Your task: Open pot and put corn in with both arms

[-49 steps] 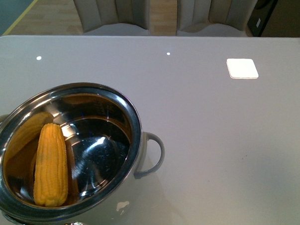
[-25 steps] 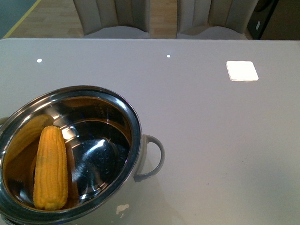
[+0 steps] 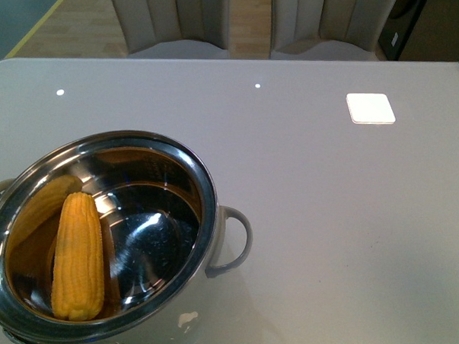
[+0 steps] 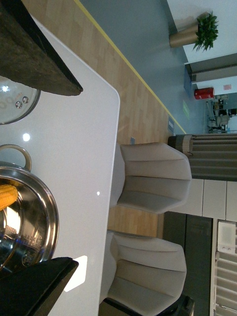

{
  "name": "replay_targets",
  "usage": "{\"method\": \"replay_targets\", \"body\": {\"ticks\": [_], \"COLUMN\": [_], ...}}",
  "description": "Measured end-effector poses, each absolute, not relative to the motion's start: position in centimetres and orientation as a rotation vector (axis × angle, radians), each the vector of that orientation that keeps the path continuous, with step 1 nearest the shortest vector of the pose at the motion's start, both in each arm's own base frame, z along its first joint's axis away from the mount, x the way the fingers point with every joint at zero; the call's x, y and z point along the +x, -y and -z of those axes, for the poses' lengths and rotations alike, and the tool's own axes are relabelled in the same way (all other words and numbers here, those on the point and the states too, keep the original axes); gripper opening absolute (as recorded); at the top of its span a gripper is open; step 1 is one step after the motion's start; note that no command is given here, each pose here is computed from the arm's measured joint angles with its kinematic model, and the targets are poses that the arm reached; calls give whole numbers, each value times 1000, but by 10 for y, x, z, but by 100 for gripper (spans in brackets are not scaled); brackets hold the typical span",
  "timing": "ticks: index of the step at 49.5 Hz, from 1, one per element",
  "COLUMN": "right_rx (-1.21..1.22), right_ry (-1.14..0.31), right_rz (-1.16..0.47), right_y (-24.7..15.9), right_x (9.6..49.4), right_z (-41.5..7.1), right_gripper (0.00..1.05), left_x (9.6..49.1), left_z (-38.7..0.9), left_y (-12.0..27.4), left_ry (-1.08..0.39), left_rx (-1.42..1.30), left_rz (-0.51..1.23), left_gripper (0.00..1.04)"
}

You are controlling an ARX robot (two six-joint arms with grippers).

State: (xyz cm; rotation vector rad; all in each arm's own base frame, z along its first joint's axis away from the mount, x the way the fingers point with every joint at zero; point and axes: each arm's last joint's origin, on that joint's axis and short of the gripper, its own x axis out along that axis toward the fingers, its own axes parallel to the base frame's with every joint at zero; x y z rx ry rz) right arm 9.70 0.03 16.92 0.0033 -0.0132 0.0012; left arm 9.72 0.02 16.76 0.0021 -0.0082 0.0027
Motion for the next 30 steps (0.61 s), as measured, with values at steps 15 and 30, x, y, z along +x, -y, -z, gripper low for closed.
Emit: {"method": "replay_targets", "body": {"ticks": [15,30], "right_rx": [3,3], "right_ry": [13,13], "right_rz": [-1,-1], "right_y": [0,0], "right_x": [97,97], "right_z": [-169,-169], "right_gripper": [58,97], "left_x": [97,97], "left_z": [-168,-168], "left_y": [0,0], "left_ry": [8,8], "left_rx": [2,2], "left_rz": [-3,-3], "left_gripper": [98,98]}}
